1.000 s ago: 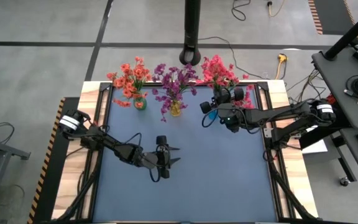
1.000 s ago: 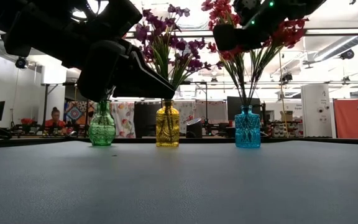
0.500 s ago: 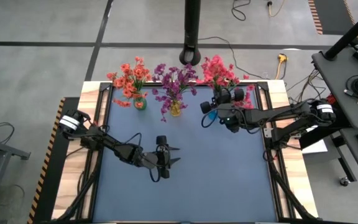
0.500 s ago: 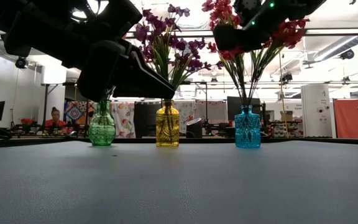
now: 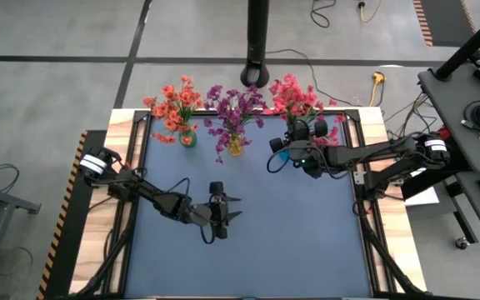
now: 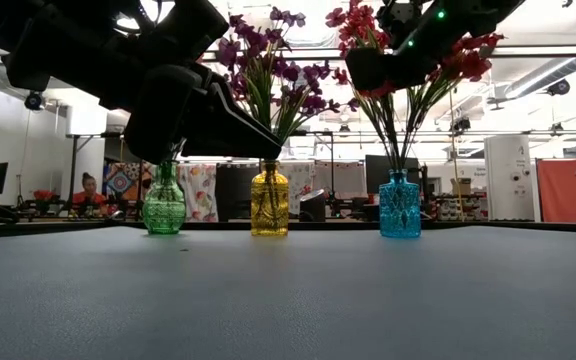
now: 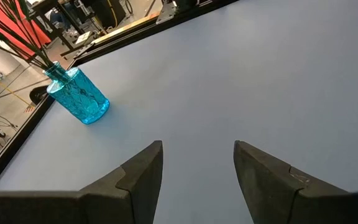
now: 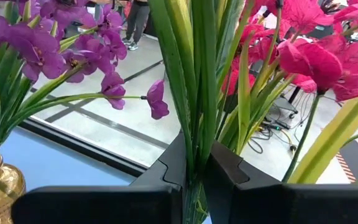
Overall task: Sort flowers into vase by color
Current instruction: Put the pink flowers into the blue vase
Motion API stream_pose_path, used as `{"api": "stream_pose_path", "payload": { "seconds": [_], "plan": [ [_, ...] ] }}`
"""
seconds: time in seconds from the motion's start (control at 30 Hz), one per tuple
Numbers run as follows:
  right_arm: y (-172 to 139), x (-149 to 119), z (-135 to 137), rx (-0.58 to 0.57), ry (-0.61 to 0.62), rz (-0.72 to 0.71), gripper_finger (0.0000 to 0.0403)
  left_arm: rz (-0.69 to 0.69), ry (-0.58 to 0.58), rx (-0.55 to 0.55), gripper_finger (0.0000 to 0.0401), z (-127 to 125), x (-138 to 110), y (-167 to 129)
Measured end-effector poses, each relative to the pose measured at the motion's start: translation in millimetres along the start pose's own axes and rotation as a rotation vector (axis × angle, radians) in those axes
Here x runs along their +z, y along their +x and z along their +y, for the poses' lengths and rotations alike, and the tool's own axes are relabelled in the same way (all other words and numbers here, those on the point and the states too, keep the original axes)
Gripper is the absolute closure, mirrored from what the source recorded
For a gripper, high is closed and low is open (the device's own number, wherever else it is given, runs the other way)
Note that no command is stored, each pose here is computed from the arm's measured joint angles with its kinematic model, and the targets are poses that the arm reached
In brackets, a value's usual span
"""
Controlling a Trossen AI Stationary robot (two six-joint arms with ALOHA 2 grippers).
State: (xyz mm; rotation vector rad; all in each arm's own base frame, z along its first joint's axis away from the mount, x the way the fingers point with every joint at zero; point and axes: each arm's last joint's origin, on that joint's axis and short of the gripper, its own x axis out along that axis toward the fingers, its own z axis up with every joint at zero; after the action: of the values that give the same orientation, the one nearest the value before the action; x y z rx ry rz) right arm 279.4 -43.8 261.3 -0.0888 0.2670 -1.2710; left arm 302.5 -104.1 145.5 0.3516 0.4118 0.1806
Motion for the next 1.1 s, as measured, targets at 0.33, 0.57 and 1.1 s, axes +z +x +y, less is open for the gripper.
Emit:
{"api": "stream_pose_path", "payload": {
  "seconds": [0.33, 0.57, 1.1],
  "plan": [
    [0.1, -0.1, 0.1, 0.0, -0.005, 0.0, 0.0374, 0.0, 0.0, 0.0, 0.022, -0.1, 0.0, 0.0],
    [0.1, -0.1, 0.1, 0.002, -0.037, 0.001, 0.0371, 0.0, 0.0, 0.0, 0.022, -0.1, 0.0, 0.0],
    [-5.9, 3.9, -0.9, 0.025, -0.017, -0.012, 0.0228, 0.0, 0.0, 0.0, 0.022, -0.1, -0.1, -0.1]
  ]
}}
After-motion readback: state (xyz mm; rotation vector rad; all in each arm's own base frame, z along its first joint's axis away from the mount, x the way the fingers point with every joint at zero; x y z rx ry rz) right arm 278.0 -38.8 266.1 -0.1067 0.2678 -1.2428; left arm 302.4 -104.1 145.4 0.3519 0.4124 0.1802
